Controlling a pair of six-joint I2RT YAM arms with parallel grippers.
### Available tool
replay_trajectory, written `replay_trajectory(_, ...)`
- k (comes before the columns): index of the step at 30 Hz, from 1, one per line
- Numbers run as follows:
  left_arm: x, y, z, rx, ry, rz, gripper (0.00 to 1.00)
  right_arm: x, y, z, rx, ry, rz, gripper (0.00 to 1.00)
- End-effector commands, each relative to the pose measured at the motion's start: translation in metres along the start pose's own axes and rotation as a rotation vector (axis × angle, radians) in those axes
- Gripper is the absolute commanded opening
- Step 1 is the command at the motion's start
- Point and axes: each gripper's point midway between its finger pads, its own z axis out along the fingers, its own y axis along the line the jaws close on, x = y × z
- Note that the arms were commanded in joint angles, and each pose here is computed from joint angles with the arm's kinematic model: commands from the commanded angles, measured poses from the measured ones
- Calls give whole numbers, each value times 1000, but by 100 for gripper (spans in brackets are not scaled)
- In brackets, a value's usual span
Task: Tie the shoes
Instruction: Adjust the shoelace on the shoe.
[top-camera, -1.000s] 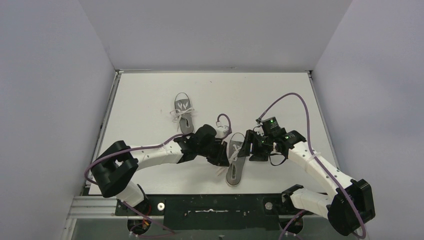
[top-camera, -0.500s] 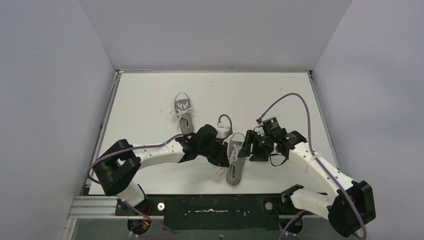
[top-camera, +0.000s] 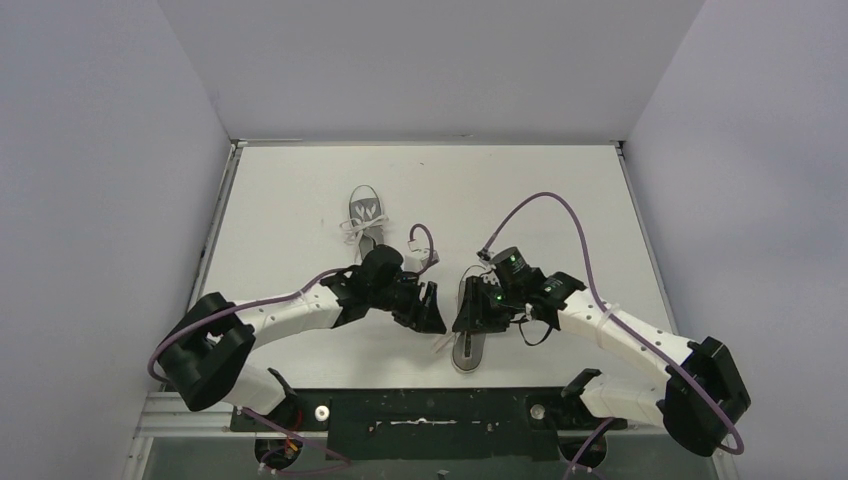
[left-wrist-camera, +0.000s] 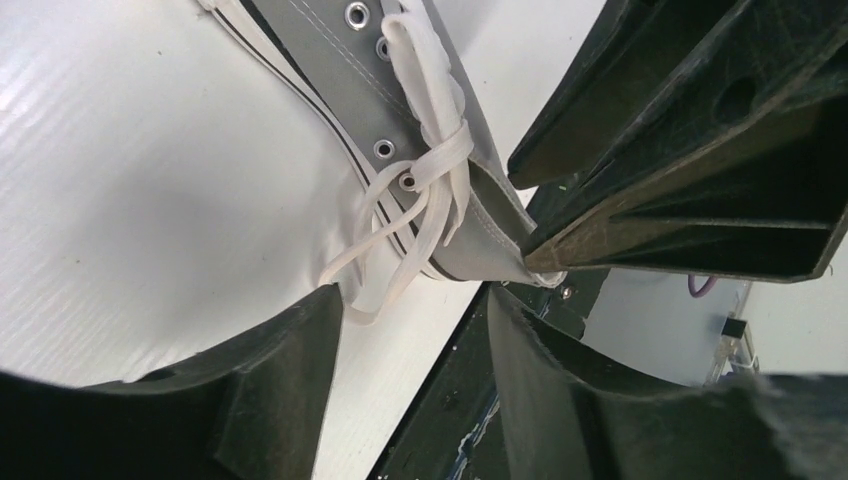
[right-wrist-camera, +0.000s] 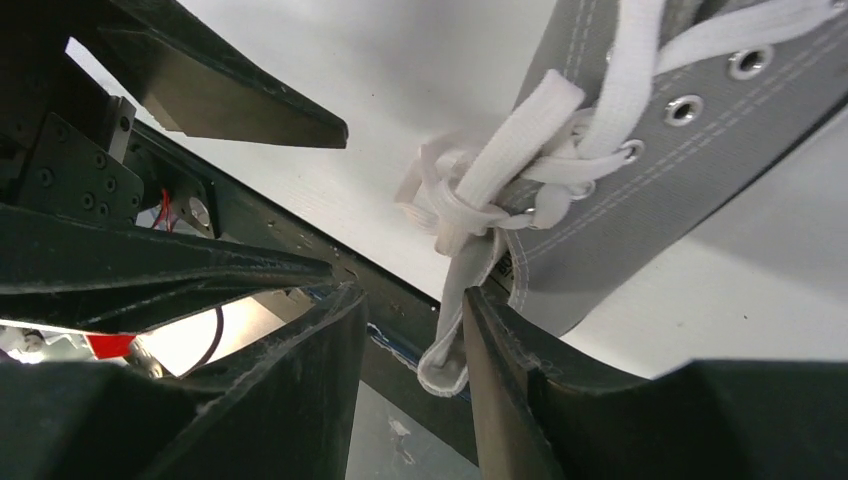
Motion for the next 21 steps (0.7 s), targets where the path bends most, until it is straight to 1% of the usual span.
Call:
replay_trajectory(1,-3,-11,7,103,-19,83,56,-7,9,15,-5,-35,-31,41)
replay_trajectory(4,0,-4,16,105,-4,69,58,-3,4,19,36,-34,-47,41)
replay_trajectory(7,-1,-2,25,124,-1,53,58,-2,-2,20,59,-39,-43,40)
replay_trajectory(11,1,1,32,132,10,44,48,-1,-2,23,52,-44,-36,34)
replay_trajectory(13,2,3,33,137,13,37,43,-2,-1,24,52,-52,-37,33)
replay_trajectory(21,9,8,35,146,37,12,33,-7,1,27,50,-62,-29,31)
